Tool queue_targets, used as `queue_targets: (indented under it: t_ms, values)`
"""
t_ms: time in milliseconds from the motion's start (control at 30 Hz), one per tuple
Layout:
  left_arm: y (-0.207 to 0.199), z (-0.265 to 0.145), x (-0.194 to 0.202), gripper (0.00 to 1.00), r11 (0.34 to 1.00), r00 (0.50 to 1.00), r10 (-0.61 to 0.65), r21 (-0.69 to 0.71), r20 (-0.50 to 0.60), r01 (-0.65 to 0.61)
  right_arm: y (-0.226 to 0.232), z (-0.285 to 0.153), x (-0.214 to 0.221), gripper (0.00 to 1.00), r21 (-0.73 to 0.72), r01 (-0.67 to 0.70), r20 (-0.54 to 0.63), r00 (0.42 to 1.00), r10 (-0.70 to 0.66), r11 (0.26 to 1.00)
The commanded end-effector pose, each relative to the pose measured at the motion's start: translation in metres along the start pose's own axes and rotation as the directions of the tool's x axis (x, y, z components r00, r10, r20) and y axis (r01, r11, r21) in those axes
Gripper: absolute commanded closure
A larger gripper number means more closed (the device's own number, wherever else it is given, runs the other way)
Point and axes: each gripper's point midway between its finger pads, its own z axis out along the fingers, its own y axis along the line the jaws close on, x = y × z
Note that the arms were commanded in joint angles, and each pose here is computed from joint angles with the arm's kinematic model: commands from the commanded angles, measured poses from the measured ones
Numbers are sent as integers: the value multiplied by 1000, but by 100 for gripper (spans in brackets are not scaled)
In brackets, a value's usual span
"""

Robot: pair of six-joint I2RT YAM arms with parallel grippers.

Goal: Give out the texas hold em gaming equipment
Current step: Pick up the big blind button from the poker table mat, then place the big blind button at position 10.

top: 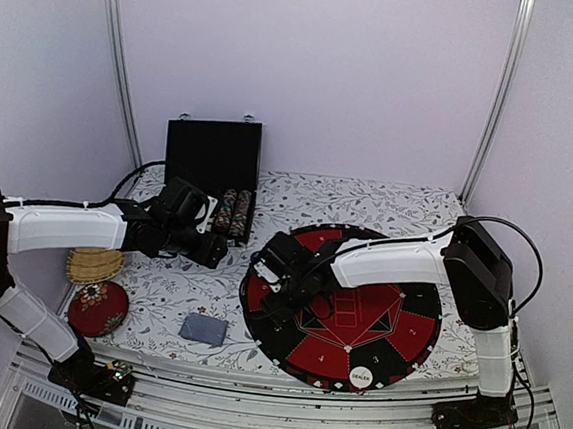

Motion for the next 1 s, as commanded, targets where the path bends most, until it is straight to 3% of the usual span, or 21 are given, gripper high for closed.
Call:
queue_targets:
  t_ms: [0, 133, 300, 733, 967]
  values:
    - [8, 3, 8, 17, 1000, 1000, 10, -26, -27, -11, -17, 15, 36, 39, 106, 47, -130, 991, -33, 993]
    - [12, 1, 8, 17, 999, 1000, 18, -44, -22, -19, -39, 12, 39, 48, 188, 37, -129, 992, -13, 981]
    - [15, -1, 9, 16, 998, 999, 22, -59, -25, -24, -93, 7, 28, 54, 229, -97, -85, 989, 120, 968]
    - [23, -7, 13, 16, 996, 1000, 18, -89, -26, -20, -269, 13, 47, 56, 329, -364, -36, 917, 397, 871]
    - [22, -4, 13, 16, 996, 999, 20, -90, -34, -23, -315, 13, 37, 56, 322, -437, 17, 889, 457, 840]
